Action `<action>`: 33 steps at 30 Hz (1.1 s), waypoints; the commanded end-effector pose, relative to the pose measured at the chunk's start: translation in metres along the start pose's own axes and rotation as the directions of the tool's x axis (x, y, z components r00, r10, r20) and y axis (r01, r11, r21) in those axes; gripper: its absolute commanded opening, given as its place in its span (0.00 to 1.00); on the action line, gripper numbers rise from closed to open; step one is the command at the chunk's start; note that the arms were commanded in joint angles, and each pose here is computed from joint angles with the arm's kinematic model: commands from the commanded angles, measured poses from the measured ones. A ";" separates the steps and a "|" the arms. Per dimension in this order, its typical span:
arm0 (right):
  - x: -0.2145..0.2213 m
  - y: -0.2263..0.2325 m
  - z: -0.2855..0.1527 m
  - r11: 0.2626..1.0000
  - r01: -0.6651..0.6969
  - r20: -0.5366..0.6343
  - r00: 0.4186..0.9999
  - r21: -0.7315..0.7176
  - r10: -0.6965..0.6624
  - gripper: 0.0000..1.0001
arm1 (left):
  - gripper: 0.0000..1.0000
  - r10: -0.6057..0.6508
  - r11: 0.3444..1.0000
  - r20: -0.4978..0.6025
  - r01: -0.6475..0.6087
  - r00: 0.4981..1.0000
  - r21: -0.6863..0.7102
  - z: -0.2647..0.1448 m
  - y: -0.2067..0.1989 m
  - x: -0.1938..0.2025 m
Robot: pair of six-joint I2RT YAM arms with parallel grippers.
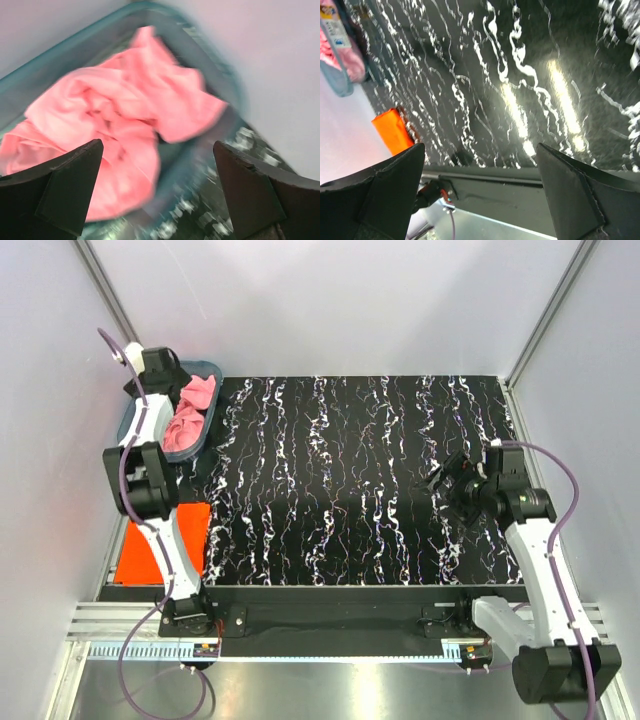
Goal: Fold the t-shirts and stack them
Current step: Grab the tshirt from the pile
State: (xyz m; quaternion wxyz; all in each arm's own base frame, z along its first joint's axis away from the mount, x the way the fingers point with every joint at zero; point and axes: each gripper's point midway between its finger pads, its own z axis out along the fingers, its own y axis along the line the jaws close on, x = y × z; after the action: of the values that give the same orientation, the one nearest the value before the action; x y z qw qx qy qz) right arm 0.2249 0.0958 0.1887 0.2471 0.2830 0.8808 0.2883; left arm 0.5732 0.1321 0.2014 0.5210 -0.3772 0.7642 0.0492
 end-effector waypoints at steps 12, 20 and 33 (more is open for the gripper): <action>-0.055 0.006 0.021 0.988 0.093 0.055 0.993 0.127 -0.100 1.00 | 0.97 -0.466 0.868 -0.035 0.449 0.884 -0.211 0.120 0.061 0.063; -0.053 0.005 0.024 0.990 0.061 0.043 0.997 0.131 -0.067 1.00 | 0.22 -0.569 0.822 -0.147 0.557 0.809 -0.113 0.130 0.035 0.077; -0.035 0.011 0.010 0.997 0.043 0.017 0.999 0.068 -0.044 1.00 | 0.00 -0.637 0.728 -0.091 0.637 0.765 0.254 -0.027 -0.051 -0.057</action>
State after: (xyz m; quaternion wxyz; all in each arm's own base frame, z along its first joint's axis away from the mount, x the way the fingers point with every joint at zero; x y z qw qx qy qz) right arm 0.2637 0.0824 0.1884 0.2453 0.2775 0.8980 0.2375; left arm 0.5953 0.1360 0.1299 0.4430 -0.5945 0.6555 -0.1436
